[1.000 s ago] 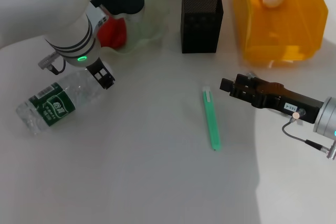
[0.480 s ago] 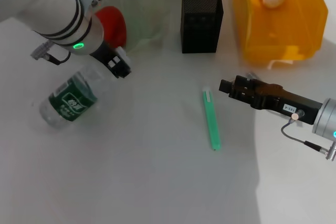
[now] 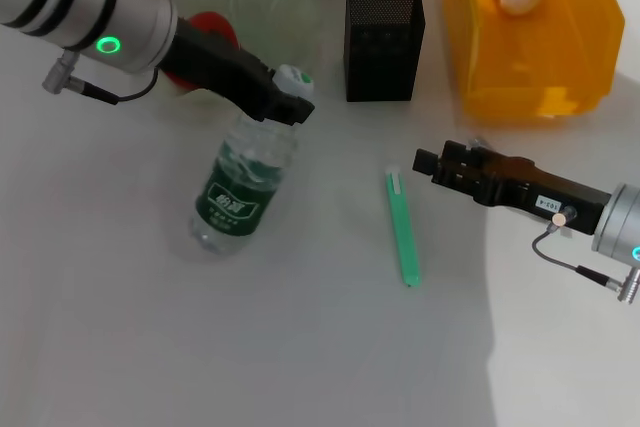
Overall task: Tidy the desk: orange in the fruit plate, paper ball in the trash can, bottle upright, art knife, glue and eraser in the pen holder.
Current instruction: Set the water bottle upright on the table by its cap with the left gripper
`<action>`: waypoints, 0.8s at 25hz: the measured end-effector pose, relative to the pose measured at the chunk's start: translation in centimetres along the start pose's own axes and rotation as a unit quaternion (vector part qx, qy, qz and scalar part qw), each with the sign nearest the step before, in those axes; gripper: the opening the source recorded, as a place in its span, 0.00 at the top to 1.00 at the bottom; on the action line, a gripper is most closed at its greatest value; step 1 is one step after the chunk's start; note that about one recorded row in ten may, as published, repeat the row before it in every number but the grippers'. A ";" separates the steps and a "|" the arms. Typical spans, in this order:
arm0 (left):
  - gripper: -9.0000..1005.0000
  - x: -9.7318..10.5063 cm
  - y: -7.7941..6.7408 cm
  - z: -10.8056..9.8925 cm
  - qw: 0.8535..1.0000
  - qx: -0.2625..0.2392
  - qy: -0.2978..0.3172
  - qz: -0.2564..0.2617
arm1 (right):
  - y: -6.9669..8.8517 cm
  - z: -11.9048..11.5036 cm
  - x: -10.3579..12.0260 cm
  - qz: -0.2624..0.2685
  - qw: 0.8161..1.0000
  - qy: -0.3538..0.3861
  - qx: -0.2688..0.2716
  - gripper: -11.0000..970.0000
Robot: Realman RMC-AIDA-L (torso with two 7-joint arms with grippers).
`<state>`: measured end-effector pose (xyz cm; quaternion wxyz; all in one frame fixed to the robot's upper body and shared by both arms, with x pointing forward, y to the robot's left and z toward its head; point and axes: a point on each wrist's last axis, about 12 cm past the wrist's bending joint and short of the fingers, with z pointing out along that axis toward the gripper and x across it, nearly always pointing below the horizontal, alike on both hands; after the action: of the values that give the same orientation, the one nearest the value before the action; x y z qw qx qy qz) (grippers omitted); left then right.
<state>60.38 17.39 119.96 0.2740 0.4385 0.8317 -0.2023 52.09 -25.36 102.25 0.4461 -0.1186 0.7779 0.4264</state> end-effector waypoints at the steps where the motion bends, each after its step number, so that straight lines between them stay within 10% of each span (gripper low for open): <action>1: 0.55 0.2 0.3 -0.2 1.000 0.014 -0.016 -0.004 | 0.0 0.0 0.0 0.001 1.000 0.000 0.000 0.25; 7: 0.55 1.9 1.7 -0.9 0.989 0.073 -0.126 -0.013 | -0.1 -0.1 0.1 0.004 1.000 0.000 0.003 0.25; 20: 0.54 11.3 1.1 0.5 0.907 0.064 -0.417 0.007 | -0.2 0.2 -0.3 0.007 1.000 -0.009 0.010 0.25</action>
<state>56.19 24.65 112.31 0.5686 0.3363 0.6241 -0.4174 52.56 -25.38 102.30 0.4516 -0.1049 0.7789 0.4223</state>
